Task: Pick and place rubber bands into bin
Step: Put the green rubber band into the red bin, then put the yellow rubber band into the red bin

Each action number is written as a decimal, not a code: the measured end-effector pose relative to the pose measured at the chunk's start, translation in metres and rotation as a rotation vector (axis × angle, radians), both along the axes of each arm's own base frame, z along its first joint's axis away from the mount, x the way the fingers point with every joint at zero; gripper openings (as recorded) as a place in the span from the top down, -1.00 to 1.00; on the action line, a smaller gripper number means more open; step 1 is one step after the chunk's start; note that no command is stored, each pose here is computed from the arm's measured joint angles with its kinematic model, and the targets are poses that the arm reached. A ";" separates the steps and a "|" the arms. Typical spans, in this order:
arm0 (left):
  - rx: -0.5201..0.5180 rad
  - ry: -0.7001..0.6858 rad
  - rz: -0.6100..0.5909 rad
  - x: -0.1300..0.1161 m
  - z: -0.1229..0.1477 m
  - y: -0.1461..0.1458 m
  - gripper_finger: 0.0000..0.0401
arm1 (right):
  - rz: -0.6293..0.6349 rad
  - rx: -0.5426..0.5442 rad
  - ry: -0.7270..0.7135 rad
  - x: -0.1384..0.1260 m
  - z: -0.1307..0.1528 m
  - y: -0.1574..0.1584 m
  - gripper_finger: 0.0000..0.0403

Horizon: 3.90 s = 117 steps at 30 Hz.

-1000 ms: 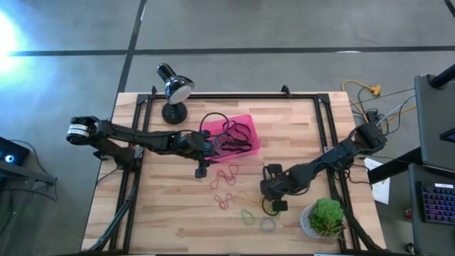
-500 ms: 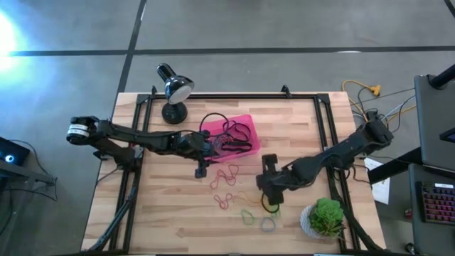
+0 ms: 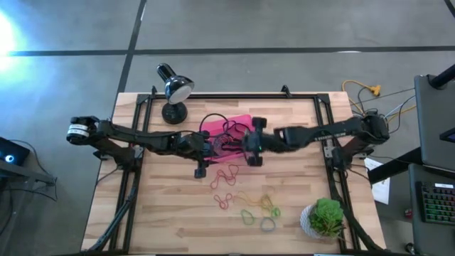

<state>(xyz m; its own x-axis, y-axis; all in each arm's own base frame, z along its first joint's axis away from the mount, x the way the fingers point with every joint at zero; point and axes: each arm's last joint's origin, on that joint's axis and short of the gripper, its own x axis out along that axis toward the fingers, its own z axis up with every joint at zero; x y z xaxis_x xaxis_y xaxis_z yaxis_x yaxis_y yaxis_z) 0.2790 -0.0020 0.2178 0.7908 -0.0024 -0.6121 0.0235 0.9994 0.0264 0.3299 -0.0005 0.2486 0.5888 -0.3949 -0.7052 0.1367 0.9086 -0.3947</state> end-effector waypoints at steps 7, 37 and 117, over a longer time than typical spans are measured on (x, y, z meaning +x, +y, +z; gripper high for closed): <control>0.000 0.000 0.000 0.000 0.000 0.000 0.40 | -0.065 0.219 -0.002 0.002 -0.012 -0.044 0.96; -0.002 -0.015 0.000 0.001 0.001 0.000 0.40 | 0.092 0.438 0.263 -0.016 -0.026 0.009 0.49; -0.091 -0.154 -0.349 -0.019 -0.014 -0.091 0.40 | 0.161 0.445 0.198 -0.074 -0.124 0.166 0.68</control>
